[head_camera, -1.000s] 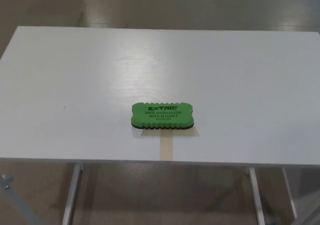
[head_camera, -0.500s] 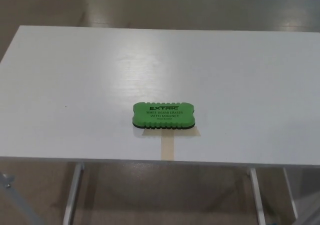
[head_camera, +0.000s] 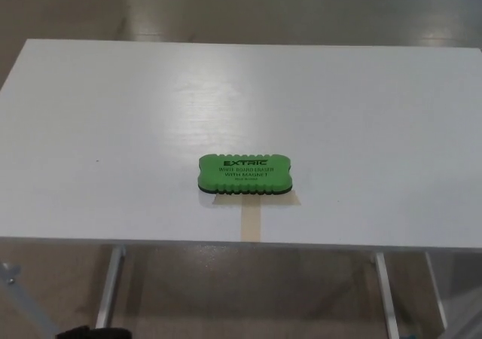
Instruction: Use the left hand to press on the green eraser and wipe the desk from center to the left and then back to center.
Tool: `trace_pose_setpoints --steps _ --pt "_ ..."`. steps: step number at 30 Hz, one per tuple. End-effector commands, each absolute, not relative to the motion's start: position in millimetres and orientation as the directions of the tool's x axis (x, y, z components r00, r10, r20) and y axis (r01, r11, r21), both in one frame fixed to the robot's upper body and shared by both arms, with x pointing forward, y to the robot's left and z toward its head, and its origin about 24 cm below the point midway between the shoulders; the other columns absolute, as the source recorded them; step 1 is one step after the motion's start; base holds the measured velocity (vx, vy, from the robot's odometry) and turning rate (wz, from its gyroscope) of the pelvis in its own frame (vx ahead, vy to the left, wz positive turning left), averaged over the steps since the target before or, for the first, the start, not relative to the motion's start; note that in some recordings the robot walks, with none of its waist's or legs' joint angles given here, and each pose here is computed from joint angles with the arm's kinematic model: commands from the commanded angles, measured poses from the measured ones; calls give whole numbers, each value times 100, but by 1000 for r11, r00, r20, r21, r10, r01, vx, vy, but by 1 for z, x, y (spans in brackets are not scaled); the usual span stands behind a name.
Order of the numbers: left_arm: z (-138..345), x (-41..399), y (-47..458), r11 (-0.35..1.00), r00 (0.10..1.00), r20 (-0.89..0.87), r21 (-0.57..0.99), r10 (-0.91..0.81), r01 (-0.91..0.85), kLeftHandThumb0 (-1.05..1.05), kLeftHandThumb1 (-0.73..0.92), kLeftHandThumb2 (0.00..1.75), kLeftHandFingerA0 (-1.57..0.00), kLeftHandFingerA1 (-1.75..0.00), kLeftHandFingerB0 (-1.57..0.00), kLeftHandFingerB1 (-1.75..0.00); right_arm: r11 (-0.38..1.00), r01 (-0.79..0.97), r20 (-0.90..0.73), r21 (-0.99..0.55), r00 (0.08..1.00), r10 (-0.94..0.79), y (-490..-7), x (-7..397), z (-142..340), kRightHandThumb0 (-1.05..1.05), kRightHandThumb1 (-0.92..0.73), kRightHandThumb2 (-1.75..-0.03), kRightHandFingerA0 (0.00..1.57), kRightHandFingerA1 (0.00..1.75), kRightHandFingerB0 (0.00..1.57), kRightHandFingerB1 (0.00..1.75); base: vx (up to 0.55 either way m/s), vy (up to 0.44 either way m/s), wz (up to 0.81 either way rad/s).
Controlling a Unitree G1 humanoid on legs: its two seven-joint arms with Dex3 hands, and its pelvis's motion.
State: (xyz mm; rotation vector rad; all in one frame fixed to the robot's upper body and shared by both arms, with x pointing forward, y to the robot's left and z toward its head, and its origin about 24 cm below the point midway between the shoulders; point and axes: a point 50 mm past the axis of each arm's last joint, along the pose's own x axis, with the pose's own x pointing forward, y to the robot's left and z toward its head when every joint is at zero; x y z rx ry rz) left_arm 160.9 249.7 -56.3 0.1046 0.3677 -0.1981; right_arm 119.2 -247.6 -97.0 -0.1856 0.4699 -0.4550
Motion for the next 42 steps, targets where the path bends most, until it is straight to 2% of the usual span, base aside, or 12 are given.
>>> trace_pose_setpoints --steps 1,7,11,15,16,22,26,29,36,42 --pt "-5 151 179 476 428 -236 -207 -872 855 -32 68 62 -92 -52 -86 -51 895 377 -379 -239 812 -444 -247 119 -96 -25 -70 -61 75 54 39 41 0 0 0" --pt "26 158 149 337 319 -126 -168 -939 926 -33 70 62 -90 -52 -86 -51 894 371 -372 -251 816 -443 -248 119 -97 -25 -70 -61 74 53 40 41 0 0 0" --pt "55 169 131 290 289 -28 -95 -957 952 -33 72 62 -90 -53 -85 -51 897 369 -368 -244 820 -438 -246 119 -97 -24 -70 -61 73 54 40 41 0 0 0" --pt "77 187 127 357 358 30 -22 -933 934 -31 71 62 -93 -54 -87 -52 897 356 -361 -262 826 -433 -247 117 -98 -24 -70 -61 74 54 40 42 0 0 0" --pt "89 199 124 432 429 78 27 -900 901 -31 72 62 -94 -54 -88 -52 899 353 -363 -261 827 -430 -247 117 -98 -24 -70 -61 74 54 40 42 0 0 0" --pt "127 233 118 606 581 187 119 -792 787 -31 74 63 -97 -55 -89 -52 903 370 -370 -216 825 -427 -247 118 -98 -21 -70 -60 75 56 40 41 0 0 0" --pt "143 259 110 723 687 240 111 -686 682 -28 76 64 -96 -56 -89 -51 907 362 -375 -214 827 -418 -246 117 -99 -20 -70 -60 74 57 40 41 0 0 0" --pt "146 290 93 806 782 230 12 -579 592 -26 77 63 -96 -62 -88 -51 910 362 -376 -203 829 -413 -245 114 -100 -19 -70 -60 74 57 40 41 0 0 0" --pt "152 335 73 851 837 163 32 -521 524 -28 77 64 -95 -66 -89 -52 916 365 -381 -168 833 -402 -243 111 -99 -19 -70 -60 74 59 41 42 0 0 0" --pt "150 368 64 887 890 48 118 -454 447 -28 79 64 -94 -66 -89 -52 914 372 -376 -163 833 -406 -243 115 -98 -20 -69 -60 74 59 42 43 0 0 0"
